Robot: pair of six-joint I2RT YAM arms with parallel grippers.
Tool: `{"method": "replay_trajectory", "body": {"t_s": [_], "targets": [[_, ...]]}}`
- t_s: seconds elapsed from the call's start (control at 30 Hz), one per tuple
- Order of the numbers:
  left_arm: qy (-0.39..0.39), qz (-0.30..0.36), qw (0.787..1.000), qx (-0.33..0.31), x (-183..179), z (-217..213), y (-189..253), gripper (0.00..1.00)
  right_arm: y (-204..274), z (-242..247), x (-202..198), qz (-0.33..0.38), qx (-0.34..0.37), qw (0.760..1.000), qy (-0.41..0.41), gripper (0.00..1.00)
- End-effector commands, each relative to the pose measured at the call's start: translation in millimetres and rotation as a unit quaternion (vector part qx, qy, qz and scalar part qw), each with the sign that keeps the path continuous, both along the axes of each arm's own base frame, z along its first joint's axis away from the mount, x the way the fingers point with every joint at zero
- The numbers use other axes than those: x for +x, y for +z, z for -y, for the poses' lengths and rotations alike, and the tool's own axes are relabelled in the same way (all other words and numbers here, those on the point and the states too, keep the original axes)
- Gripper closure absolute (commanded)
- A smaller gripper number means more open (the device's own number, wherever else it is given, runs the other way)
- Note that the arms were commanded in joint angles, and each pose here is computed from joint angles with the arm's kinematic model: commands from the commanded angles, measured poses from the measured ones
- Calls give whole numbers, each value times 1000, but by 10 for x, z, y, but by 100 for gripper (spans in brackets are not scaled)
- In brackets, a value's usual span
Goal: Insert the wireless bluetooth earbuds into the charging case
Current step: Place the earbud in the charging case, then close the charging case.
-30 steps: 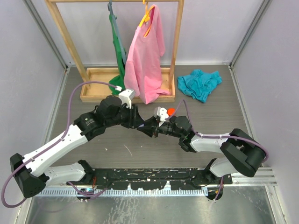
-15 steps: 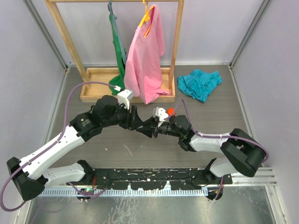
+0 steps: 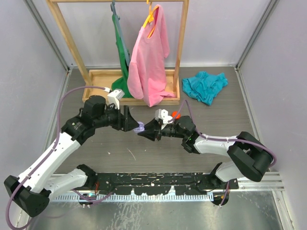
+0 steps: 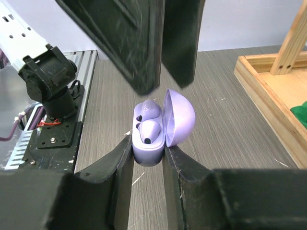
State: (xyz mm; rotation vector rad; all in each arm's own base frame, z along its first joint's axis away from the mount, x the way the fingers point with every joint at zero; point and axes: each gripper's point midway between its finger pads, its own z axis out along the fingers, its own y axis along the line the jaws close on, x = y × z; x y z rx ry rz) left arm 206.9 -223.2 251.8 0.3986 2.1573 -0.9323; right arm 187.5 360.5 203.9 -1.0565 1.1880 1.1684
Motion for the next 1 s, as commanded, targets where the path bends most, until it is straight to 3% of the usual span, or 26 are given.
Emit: {"method": "replay_trajectory", "body": {"t_s": [0.0,0.3,0.7,0.83,0.97], "targets": [[-63,-19,997,-51,-105,182,46,35,358,-60,-68,37,39,998,29,99],[-160,-27,979,-126,-336,390,210,36,364,-67,-100,28,35,998,40,99],[-199,16,968,-154,-576,334,447,39,-9,-28,-103,-44,-21,998,29,99],[-169,23,977,-126,-520,254,384,38,-121,48,-51,-87,-37,996,4,99],[-67,25,997,-29,-297,-45,146,34,-431,236,153,-173,-86,978,-75,99]]}}
